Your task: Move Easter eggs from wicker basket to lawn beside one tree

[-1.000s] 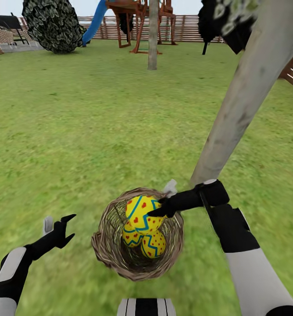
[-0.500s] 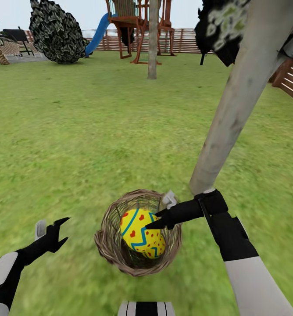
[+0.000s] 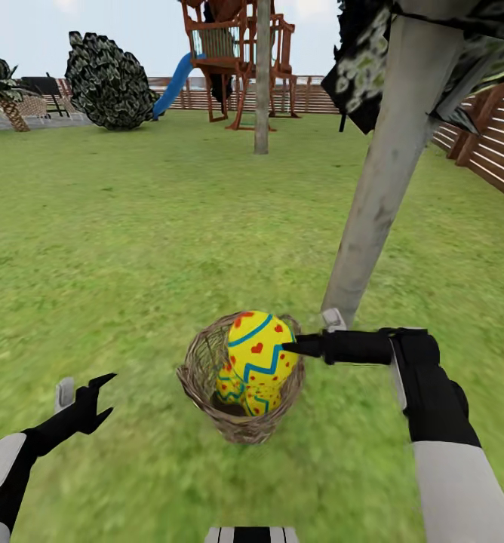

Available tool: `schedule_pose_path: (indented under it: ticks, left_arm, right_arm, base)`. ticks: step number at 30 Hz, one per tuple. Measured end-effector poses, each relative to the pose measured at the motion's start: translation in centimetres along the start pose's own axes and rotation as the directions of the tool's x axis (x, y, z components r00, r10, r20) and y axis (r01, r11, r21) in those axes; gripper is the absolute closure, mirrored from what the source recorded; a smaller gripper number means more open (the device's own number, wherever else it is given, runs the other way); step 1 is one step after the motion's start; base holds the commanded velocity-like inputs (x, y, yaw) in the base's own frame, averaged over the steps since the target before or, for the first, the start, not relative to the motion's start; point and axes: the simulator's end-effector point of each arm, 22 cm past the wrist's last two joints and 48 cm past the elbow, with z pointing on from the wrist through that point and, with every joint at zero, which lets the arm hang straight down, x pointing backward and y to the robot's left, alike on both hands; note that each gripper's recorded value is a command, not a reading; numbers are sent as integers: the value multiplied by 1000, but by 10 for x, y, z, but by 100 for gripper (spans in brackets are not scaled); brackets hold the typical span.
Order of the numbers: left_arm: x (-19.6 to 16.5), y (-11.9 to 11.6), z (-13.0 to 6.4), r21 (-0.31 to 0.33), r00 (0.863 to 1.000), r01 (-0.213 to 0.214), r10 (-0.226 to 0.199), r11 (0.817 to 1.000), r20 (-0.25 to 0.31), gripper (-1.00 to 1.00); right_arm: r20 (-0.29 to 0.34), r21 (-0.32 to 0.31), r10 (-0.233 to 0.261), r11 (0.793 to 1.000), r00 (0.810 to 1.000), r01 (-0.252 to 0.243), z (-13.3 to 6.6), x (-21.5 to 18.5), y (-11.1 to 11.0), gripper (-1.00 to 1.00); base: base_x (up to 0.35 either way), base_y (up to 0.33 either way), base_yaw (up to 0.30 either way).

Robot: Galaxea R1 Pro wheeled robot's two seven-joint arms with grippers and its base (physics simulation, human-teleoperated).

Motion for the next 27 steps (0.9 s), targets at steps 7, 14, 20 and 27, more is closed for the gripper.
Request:
schedule_pose_path:
  ticks: [7,14,20,27]
  left_arm:
    - [-3,-31,-8,115,1000,6,-7,993,7,-100]
    - [-10,-87,-26,331,999,-35,33,943,11,-100]
    - [69,-198,-62,683,959,-108,258,722,-121,-100]
    - [172,-234,-72,760,858,-109,447,640,-253,-100]
  right_arm:
    - [50,-14,-6,1000,999,7,-11,-14,10,100]
    - [52,-14,-10,1000,999,10,-12,-15,12,100]
    - [50,-3,-17,1000,999,18,-16,-17,13,100]
    - [138,190,-22,982,990,-4,-53,-35,-27,100]
  base:
    - [-2,0,-165]
    - [0,0,-221]
    - [0,0,-222]
    - [0,0,-222]
